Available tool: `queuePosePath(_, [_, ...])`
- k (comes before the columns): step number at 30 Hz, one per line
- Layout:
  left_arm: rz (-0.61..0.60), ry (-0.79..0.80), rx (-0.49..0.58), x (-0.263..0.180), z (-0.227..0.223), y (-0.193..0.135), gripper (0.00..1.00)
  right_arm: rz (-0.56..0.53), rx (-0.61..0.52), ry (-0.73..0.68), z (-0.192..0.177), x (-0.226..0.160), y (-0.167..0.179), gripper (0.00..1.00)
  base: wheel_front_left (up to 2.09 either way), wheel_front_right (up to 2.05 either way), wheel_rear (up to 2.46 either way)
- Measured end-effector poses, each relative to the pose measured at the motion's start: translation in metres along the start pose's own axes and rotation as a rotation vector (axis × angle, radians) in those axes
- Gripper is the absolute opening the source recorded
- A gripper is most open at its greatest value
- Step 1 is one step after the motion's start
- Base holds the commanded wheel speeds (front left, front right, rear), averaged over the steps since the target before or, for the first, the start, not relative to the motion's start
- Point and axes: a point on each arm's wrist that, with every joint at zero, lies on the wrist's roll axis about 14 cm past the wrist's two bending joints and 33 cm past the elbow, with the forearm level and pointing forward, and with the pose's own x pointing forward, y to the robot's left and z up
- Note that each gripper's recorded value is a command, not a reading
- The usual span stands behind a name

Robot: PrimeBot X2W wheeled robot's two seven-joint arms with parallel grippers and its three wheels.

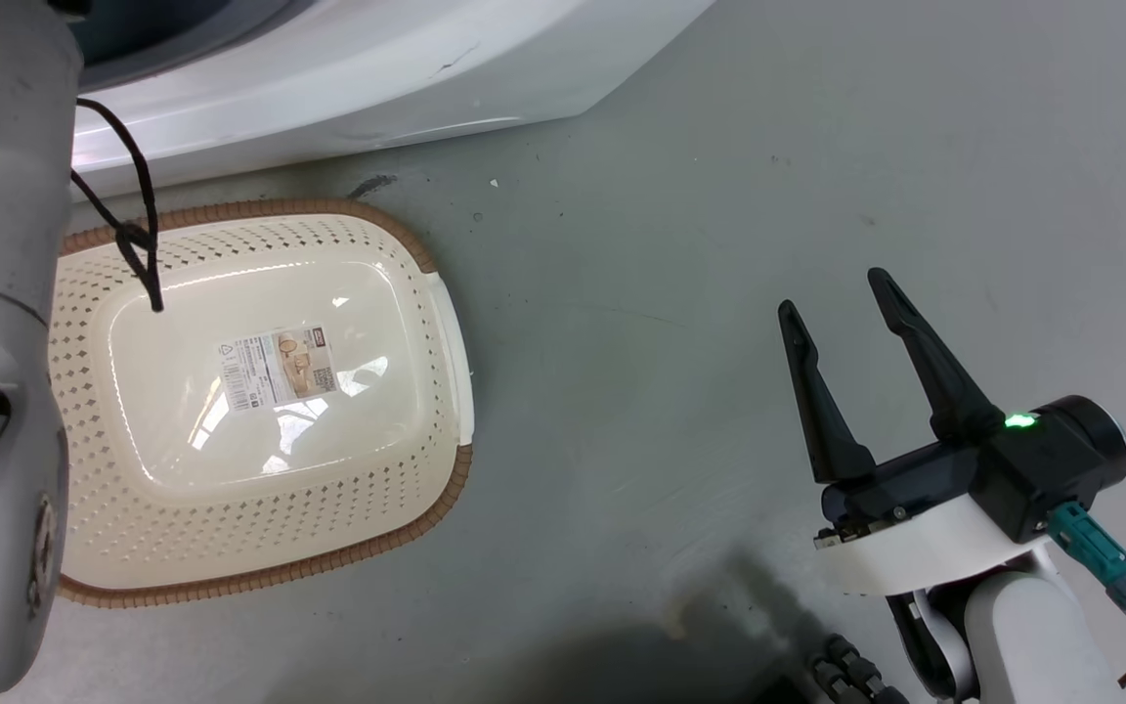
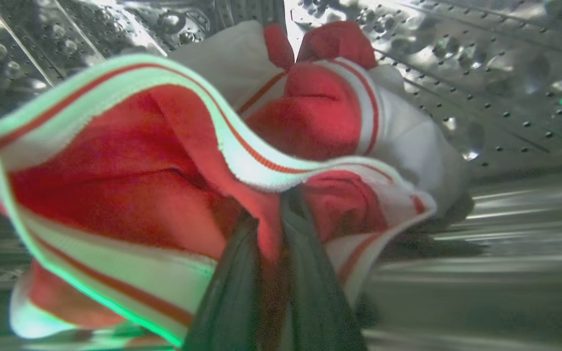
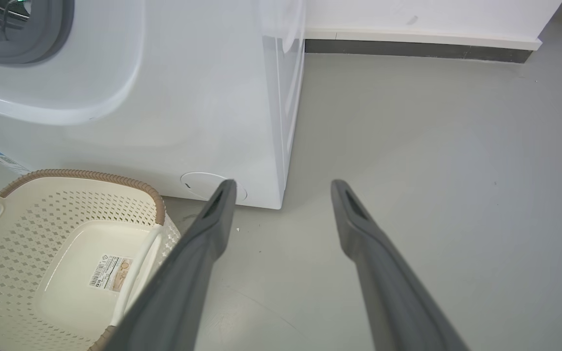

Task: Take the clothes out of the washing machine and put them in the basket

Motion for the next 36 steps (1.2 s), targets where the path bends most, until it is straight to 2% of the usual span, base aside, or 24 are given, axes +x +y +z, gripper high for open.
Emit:
queuePosePath(8, [0.043, -0.261, -0.003, -0.016, 0.042, 0.007, 0.0, -0.009, -0.004, -0.026, 0.01, 0.0, -0.003, 1.0, 0.0, 0.0, 0.0])
queuePosePath(14, [0.054, -0.468, -0.032, -0.046, 0.064, 0.011, 0.0, -0.016, -0.011, -0.063, 0.027, -0.004, -0.005, 1.0, 0.0, 0.0, 0.0])
queuePosePath(25, [0.072, -0.633, -0.068, -0.117, 0.084, 0.023, 0.0, -0.025, -0.018, -0.14, 0.063, -0.025, -0.003, 1.0, 0.0, 0.0, 0.0])
queuePosePath(36, [0.084, -0.735, -0.084, -0.198, 0.075, 0.035, 0.0, -0.024, -0.003, -0.195, 0.088, -0.059, 0.004, 1.0, 0.0, 0.0, 0.0])
